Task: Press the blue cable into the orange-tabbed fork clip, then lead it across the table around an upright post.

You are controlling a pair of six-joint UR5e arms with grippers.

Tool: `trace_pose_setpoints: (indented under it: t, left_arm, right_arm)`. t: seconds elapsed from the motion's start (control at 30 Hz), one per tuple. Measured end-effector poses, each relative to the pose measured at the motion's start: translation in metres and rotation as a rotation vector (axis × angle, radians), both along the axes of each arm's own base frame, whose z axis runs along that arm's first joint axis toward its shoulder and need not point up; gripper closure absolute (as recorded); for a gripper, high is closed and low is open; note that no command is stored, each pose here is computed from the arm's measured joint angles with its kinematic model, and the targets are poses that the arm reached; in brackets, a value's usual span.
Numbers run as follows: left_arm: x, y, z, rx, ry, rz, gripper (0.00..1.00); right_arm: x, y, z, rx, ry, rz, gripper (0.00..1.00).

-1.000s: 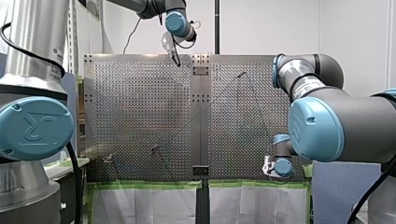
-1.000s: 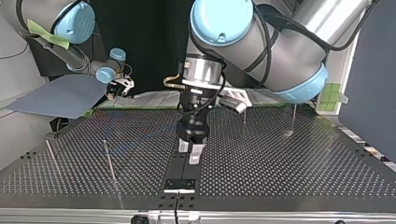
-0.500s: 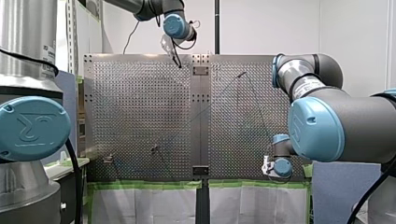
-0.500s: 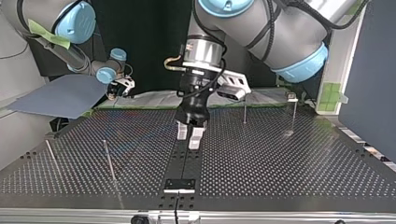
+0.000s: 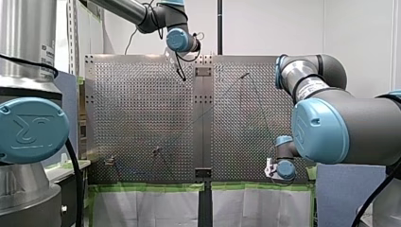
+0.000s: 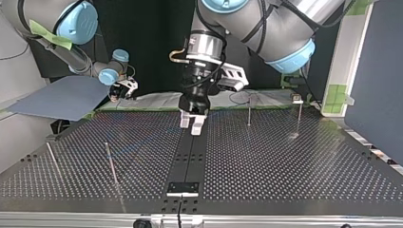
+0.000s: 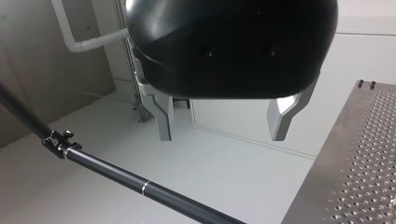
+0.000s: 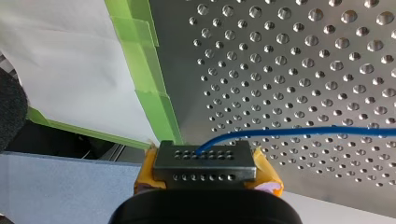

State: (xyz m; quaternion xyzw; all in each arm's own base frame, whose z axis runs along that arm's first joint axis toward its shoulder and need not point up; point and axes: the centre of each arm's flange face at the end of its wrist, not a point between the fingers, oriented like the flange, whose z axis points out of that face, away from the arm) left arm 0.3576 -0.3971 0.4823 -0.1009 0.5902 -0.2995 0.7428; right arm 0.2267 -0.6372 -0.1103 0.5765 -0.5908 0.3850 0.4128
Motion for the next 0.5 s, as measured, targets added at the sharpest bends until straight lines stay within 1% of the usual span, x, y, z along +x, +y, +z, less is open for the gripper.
trace_pose_setpoints:
  t: [0.17,0.5]
  left_arm:
    - [-0.004,0.001,-0.017,-0.005,0.004,0.013,0.01]
    - [-0.010,0.003,-0.050,-0.005,0.005,0.011,0.01]
  right_arm:
    - [0.001,0.000,0.000,0.000,0.000,0.001,1.00]
    - [0.002,0.000,0.000,-0.001,0.000,0.002,1.00]
